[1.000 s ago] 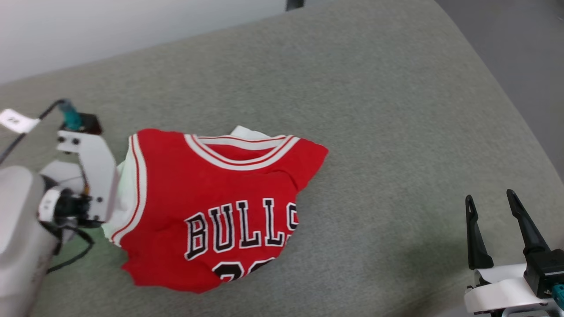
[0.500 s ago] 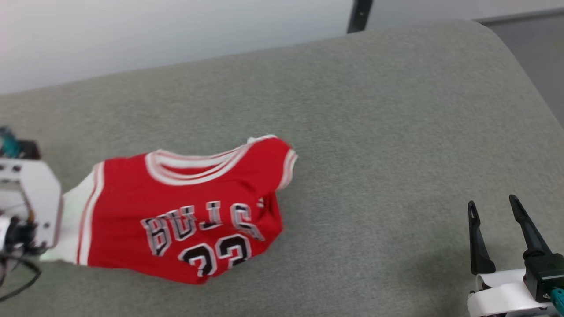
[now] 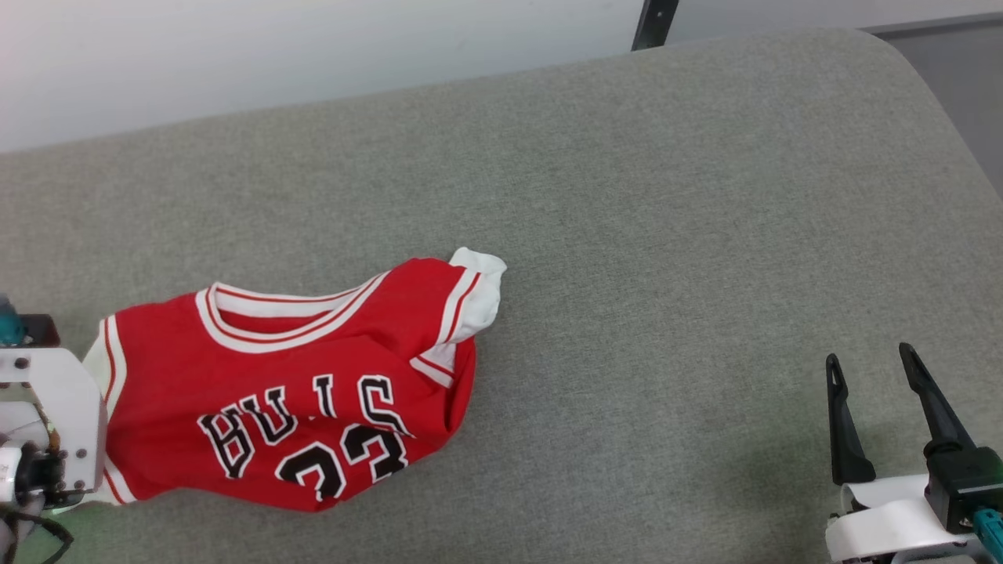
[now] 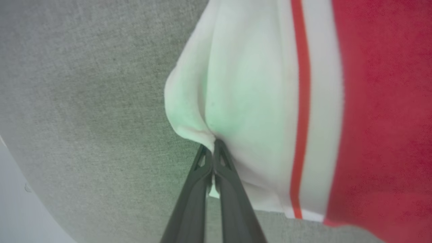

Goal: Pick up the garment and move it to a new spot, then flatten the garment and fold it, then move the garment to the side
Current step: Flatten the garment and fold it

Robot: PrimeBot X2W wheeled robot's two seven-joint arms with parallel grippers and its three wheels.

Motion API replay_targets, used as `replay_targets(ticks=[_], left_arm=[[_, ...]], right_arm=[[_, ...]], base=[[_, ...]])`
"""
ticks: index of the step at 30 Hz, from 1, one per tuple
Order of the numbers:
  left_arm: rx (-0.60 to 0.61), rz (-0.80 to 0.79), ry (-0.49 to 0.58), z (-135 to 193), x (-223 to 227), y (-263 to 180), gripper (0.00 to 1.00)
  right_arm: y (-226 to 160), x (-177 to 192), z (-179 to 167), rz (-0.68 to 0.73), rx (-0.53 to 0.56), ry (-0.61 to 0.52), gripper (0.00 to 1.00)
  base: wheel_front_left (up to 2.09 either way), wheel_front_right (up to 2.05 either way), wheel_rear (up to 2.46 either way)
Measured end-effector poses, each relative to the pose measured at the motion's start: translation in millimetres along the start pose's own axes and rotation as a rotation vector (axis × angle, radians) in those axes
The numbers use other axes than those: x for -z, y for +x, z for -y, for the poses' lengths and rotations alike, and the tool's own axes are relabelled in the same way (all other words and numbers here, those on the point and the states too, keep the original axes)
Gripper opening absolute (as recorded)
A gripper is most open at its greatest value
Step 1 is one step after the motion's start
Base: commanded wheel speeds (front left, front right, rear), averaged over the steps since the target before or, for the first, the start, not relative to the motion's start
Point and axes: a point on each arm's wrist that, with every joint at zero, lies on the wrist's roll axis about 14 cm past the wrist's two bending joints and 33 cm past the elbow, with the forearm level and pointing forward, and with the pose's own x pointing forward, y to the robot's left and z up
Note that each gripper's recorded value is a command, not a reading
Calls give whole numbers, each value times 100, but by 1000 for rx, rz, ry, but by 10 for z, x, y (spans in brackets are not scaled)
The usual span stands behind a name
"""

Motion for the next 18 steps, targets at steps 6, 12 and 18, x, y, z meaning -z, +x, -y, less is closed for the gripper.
replay_targets(ticks=[6, 12, 18], left_arm=[[18, 10, -17, 58, -32, 41, 31], [38, 71, 21, 124, -132, -174, 90], [44, 196, 46, 108, -243, -526, 100]], right_arm=[[-12, 23, 37, -8, 11, 0, 100], [-98, -1, 25, 0, 7, 10, 100], [-183, -106, -35, 37, -13, 16, 100]], base=[[0, 0, 0], [0, 0, 0], [0, 0, 0]])
